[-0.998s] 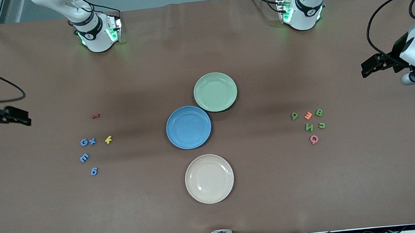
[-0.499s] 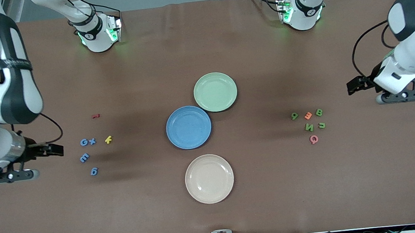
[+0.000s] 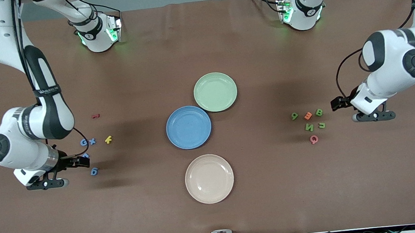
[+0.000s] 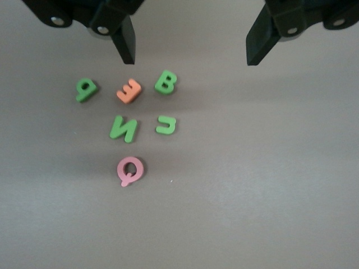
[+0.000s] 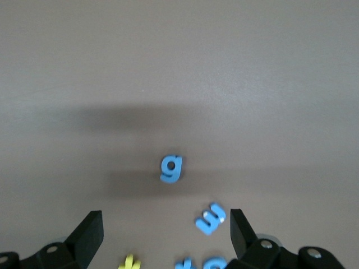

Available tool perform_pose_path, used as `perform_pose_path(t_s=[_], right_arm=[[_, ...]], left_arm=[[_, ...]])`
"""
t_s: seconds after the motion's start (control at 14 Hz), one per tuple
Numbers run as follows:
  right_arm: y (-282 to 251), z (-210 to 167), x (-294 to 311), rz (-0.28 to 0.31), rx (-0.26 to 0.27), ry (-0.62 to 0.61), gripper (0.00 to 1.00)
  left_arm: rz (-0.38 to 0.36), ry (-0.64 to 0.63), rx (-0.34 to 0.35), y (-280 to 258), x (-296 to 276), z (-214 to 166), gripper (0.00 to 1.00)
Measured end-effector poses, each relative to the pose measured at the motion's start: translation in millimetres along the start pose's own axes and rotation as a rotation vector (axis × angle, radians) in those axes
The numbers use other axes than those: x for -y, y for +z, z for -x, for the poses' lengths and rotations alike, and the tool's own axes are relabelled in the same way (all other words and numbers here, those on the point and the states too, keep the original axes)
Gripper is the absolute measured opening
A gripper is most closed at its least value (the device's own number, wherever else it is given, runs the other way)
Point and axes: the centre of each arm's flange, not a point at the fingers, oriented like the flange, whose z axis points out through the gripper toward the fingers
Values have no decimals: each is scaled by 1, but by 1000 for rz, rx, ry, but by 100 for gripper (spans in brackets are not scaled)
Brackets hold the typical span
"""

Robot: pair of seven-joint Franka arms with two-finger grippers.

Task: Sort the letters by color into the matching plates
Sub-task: 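Grasp the blue g with the right gripper while the left grasps green n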

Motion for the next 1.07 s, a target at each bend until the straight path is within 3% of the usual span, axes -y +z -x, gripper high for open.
perform_pose_path(t_s=[0.36, 0.57, 0.71, 1.07], right_arm=[[54, 4, 3, 8, 48, -5, 98], [64, 3, 8, -9, 34, 6, 95], [73, 1, 8, -8, 19, 10, 85], [89, -1, 8, -4, 21, 11, 76]], left_arm=[[20, -4, -3, 57, 1, -9, 74], [28, -3, -12, 79, -1, -13, 70], [32, -1, -23, 91, -3, -15, 67], [37, 4, -29, 120, -4, -17, 62]])
